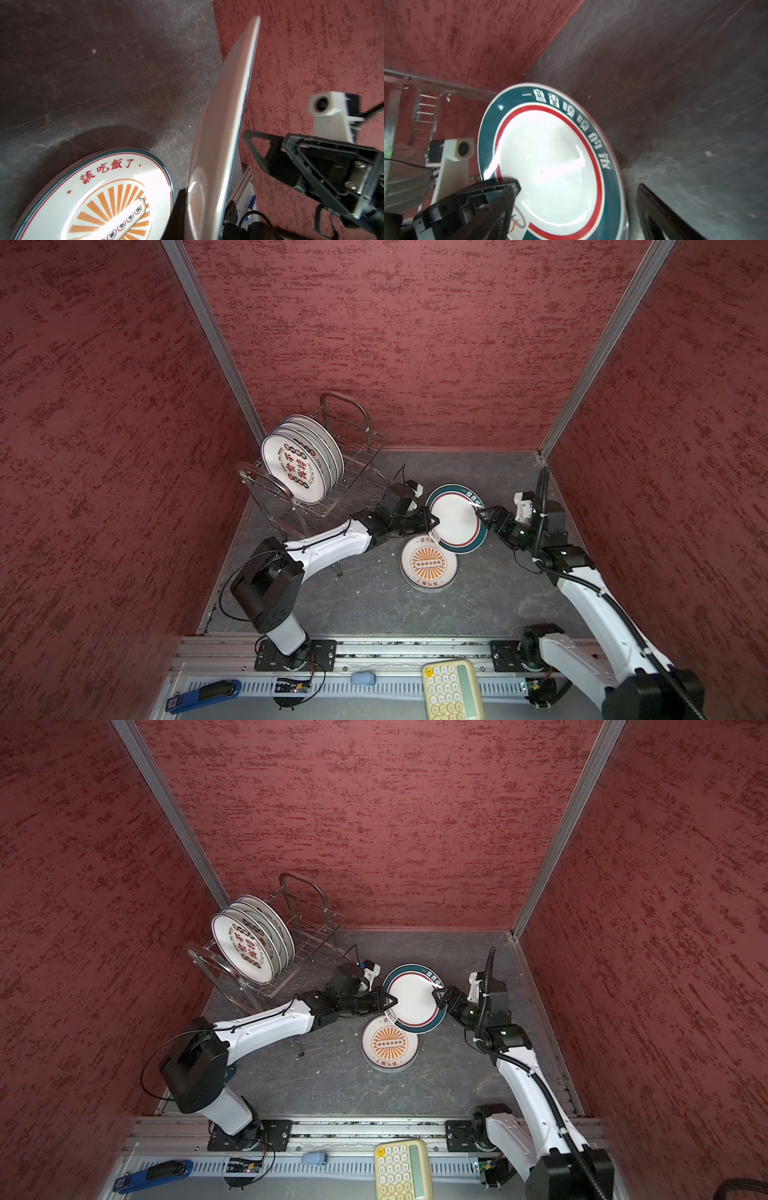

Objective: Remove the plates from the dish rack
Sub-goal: 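Move the plate with the left gripper while right gripper releases and withdraws, then lower the green-rimmed plate flat onto the table beside the stack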

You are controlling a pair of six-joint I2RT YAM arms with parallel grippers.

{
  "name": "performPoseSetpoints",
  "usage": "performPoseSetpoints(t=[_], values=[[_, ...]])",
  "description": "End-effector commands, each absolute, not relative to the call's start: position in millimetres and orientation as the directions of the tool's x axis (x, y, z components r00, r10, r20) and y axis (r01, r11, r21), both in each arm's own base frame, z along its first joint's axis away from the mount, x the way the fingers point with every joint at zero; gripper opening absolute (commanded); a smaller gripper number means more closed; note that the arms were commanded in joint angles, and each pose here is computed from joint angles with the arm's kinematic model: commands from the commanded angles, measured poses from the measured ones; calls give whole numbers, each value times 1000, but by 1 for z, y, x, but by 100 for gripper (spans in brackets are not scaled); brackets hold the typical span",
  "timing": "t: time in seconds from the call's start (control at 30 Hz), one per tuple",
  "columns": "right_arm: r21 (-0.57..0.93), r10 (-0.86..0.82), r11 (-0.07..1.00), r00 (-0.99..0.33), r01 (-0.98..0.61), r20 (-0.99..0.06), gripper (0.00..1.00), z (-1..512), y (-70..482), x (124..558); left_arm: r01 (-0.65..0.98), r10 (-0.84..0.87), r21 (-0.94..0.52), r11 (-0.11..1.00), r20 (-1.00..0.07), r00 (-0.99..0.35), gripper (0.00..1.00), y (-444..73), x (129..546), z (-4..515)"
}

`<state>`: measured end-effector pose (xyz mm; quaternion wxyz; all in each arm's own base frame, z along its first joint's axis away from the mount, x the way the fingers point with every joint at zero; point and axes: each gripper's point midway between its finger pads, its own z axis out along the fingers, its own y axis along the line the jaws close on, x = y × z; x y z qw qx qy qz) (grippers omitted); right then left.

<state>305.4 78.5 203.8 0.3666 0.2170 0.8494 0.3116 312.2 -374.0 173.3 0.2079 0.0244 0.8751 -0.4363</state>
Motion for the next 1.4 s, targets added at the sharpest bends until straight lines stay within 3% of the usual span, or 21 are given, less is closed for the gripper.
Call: performPoseSetpoints(t=[0.0,0.27,0.53,1.37], values=[[443,589,808,-527,388,-612,99,196,11,287,228,-143,-743,630,-400,-905,0,-384,326,178],[375,563,822,-513,428,-648,99,201,-4,269,191,-152,-718,669,-384,-911,0,-419,370,161],[390,518,854,-507,343,-689,99,226,2,254,158,-150,-710,686,-351,-924,0,-453,406,137],[471,489,865,-503,172,-713,99,262,28,255,51,-155,-689,723,-234,-960,0,-466,422,70]])
